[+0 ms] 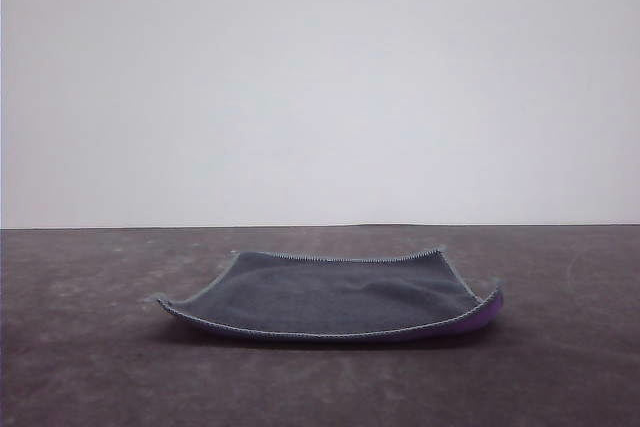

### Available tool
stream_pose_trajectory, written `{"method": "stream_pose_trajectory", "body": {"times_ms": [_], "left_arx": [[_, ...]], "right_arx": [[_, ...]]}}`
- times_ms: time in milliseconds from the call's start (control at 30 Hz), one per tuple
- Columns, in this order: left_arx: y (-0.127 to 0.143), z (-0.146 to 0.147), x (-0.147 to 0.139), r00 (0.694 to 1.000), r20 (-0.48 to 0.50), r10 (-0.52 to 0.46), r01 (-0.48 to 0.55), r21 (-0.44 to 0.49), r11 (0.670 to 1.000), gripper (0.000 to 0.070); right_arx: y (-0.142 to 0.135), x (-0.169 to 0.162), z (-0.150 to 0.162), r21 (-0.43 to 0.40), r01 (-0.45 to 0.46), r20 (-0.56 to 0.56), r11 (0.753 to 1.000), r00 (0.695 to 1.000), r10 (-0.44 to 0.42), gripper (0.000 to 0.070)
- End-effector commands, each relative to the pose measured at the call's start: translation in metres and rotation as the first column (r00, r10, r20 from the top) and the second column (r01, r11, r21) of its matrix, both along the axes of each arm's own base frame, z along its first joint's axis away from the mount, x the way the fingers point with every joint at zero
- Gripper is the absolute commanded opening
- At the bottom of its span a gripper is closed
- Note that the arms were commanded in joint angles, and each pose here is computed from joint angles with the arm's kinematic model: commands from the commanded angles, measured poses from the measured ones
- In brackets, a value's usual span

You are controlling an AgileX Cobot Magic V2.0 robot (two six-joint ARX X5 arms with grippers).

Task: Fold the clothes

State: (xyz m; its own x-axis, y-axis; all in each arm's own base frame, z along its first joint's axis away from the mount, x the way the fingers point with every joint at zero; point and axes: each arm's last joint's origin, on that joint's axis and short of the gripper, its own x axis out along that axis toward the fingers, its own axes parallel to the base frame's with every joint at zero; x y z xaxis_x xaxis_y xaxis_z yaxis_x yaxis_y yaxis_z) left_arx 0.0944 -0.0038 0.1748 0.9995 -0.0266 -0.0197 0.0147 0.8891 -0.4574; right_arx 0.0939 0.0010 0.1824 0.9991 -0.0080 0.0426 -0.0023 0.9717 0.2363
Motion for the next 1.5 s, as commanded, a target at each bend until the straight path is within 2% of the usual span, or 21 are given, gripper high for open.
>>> {"method": "stream_pose_trajectory", "body": {"times_ms": [0,133,233,333,533,767,833,900,1100,1233,1300,1400,1433,1467], "left_arx": [[0.001,0.015,-0.004,0.999,0.037,0.021,-0.021,-0.009,1.0,0.0003],[0.002,0.039,-0.014,0.998,-0.021,0.051,-0.051,0.024,0.998,0.0003],[0.002,0.058,-0.019,0.994,-0.098,0.05,-0.043,0.072,0.996,0.0003],[0.002,0.077,-0.021,0.976,-0.213,0.048,-0.023,0.12,0.993,0.0003],[0.0,0.105,-0.01,0.909,-0.416,-0.018,0.117,0.213,0.97,0.0003],[-0.006,0.112,0.018,0.794,-0.579,-0.186,0.328,0.15,0.933,0.0001],[-0.009,0.109,0.025,0.768,-0.6,-0.225,0.372,0.131,0.919,0.0001],[-0.013,0.108,0.03,0.755,-0.607,-0.249,0.403,0.129,0.906,0.0002],[-0.032,0.112,0.041,0.755,-0.551,-0.355,0.528,0.191,0.827,0.0003],[-0.038,0.113,0.043,0.752,-0.535,-0.384,0.554,0.199,0.808,0.0003],[-0.038,0.113,0.043,0.755,-0.53,-0.386,0.554,0.201,0.808,0.0055],[-0.038,0.115,0.043,0.763,-0.516,-0.388,0.551,0.206,0.809,0.0477],[-0.038,0.115,0.043,0.765,-0.513,-0.389,0.55,0.207,0.809,0.0528],[-0.038,0.116,0.042,0.767,-0.511,-0.389,0.548,0.206,0.811,0.055]], "right_arx": [[0.0,-0.004,0.015,0.019,0.0,0.04,1.0,0.999,0.0,0.0006],[0.0,-0.013,0.037,0.025,0.001,-0.002,1.0,1.0,0.0,0.0006],[0.0,-0.02,0.054,0.021,0.002,-0.093,1.0,0.996,0.0,0.0005],[0.0,-0.022,0.07,-0.012,-0.012,-0.214,1.0,0.977,0.009,0.0005],[0.003,-0.012,0.088,-0.047,-0.155,-0.429,0.987,0.895,0.12,0.0006],[0.01,0.012,0.083,0.006,-0.32,-0.54,0.947,0.796,0.273,0.0006],[0.014,0.016,0.081,-0.006,-0.359,-0.556,0.933,0.777,0.295,0.0006],[0.019,0.019,0.08,-0.023,-0.407,-0.56,0.913,0.762,0.325,0.0006],[0.034,0.023,0.081,-0.048,-0.524,-0.549,0.851,0.725,0.416,0.0006],[0.039,0.025,0.082,-0.053,-0.554,-0.535,0.831,0.718,0.445,0.0007],[0.04,0.025,0.082,-0.056,-0.558,-0.532,0.828,0.718,0.449,0.0032],[0.04,0.025,0.083,-0.058,-0.553,-0.529,0.831,0.723,0.444,0.0311],[0.04,0.025,0.083,-0.056,-0.55,-0.53,0.833,0.724,0.443,0.0359],[0.04,0.025,0.083,-0.052,-0.548,-0.53,0.835,0.724,0.442,0.0381]]}}
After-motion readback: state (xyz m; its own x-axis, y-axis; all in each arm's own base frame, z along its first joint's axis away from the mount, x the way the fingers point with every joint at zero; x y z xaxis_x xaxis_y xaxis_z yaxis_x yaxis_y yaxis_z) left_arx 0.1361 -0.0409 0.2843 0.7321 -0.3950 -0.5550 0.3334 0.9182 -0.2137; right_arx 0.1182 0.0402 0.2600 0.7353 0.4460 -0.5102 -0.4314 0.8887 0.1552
